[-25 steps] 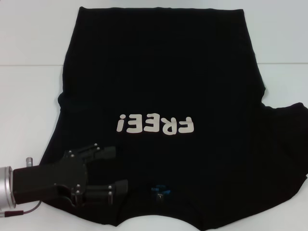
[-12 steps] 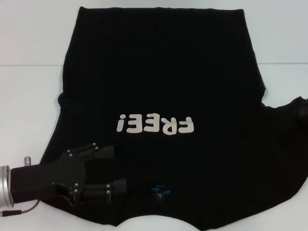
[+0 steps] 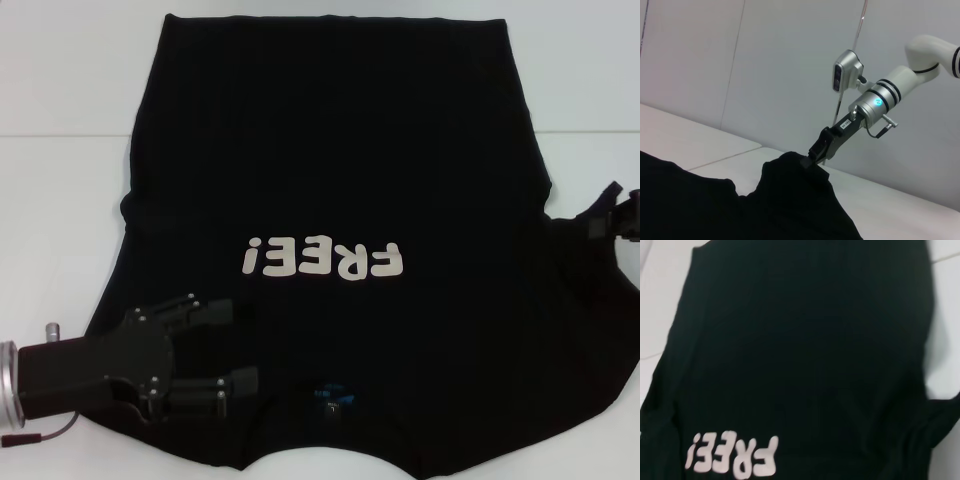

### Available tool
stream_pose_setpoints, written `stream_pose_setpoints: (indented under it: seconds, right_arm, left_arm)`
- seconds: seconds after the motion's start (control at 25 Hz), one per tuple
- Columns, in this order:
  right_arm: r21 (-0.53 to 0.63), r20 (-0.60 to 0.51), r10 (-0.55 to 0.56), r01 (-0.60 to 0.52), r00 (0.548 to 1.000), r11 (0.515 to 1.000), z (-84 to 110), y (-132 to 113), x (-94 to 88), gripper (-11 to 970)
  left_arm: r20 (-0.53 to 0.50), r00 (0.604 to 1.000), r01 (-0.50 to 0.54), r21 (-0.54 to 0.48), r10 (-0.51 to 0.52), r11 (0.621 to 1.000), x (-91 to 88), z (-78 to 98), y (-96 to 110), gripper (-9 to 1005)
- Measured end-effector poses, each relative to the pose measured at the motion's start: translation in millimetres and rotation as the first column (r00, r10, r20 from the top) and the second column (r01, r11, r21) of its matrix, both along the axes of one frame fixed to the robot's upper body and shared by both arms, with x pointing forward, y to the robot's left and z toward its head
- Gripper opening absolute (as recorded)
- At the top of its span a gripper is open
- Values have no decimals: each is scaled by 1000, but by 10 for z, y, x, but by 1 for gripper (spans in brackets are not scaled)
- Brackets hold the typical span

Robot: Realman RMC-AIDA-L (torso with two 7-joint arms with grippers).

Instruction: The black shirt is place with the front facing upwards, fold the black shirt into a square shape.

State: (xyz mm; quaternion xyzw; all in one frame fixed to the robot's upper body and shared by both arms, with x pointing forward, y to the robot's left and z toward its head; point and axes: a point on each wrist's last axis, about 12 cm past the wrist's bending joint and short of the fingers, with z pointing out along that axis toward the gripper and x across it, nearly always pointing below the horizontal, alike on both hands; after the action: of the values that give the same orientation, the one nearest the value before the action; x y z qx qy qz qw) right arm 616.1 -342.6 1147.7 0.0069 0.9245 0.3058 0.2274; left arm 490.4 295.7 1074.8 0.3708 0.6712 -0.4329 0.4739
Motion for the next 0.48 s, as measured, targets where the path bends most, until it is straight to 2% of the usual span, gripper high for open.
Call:
stream_pose_setpoints:
  seconds: [0.48]
  right_arm:
    - [-24,17,165,-164,986,986,70,545,159,49]
  left_arm:
    - [-3,1000,-8,1,8,1000,24,10,0,936]
